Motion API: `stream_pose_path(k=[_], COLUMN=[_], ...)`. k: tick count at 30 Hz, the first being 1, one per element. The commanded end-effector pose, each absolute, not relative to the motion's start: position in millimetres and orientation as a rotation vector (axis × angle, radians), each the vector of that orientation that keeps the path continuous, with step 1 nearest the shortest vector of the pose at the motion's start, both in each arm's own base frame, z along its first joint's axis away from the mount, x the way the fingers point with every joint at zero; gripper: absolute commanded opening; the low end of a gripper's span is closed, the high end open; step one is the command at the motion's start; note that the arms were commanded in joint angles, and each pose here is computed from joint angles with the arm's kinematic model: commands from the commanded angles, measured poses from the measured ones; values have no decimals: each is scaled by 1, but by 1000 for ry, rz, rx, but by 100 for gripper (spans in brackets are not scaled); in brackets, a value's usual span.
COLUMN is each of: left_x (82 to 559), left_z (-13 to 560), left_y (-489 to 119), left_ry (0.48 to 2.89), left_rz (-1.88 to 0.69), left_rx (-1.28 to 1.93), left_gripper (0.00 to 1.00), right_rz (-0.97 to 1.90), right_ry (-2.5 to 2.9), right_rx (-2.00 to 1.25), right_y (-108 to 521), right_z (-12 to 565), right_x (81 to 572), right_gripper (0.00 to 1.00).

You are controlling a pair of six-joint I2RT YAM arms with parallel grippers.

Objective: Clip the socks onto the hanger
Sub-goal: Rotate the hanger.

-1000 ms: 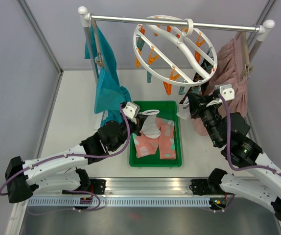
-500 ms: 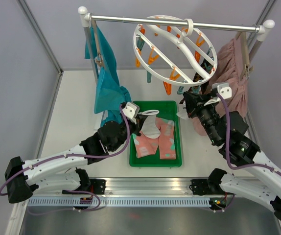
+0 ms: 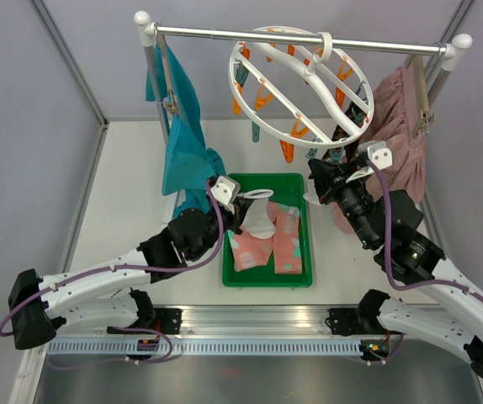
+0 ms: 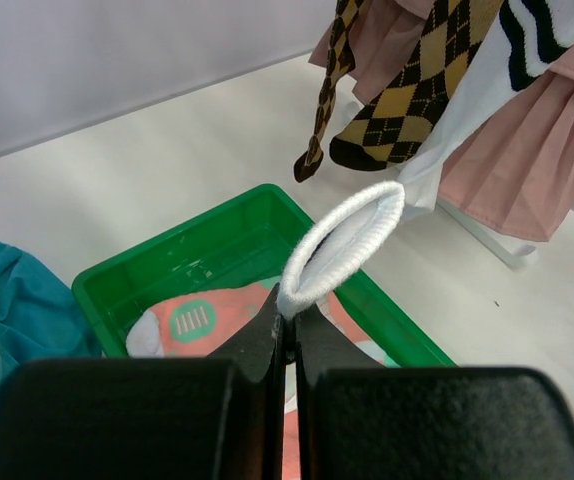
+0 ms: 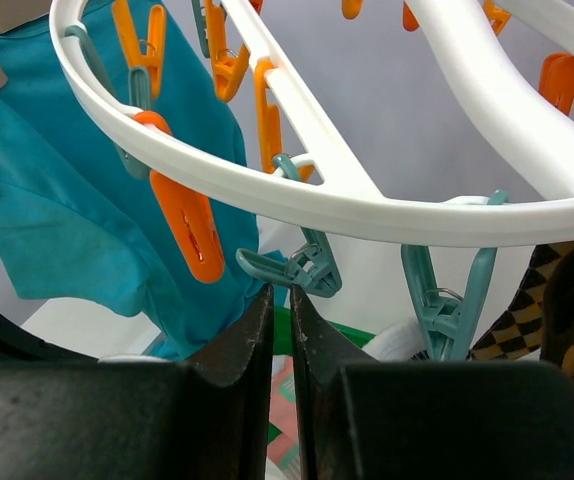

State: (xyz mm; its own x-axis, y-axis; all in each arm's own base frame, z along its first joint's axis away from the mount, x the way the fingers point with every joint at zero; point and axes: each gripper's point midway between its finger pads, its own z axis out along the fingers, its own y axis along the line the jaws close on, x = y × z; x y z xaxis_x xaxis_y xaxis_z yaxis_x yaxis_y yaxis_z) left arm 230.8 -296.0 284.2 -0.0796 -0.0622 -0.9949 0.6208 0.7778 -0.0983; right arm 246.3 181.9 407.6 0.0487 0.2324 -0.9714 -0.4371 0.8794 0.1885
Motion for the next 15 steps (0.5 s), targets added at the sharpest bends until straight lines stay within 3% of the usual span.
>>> stream_pose_path(k=[1, 15], left_x=[230, 230], left_z=[303, 303], left_y=[-296, -295], left_ry=[1511, 1510], left_rz=[-649, -654], left_rx=[422, 420], left_gripper=[2, 2], right_rz=[545, 556], right_ry=[1393, 1359], right_rx=[-174, -193], right_y=[184, 191], right_z=[422, 427], right_x=[244, 247], right_gripper=[17, 22])
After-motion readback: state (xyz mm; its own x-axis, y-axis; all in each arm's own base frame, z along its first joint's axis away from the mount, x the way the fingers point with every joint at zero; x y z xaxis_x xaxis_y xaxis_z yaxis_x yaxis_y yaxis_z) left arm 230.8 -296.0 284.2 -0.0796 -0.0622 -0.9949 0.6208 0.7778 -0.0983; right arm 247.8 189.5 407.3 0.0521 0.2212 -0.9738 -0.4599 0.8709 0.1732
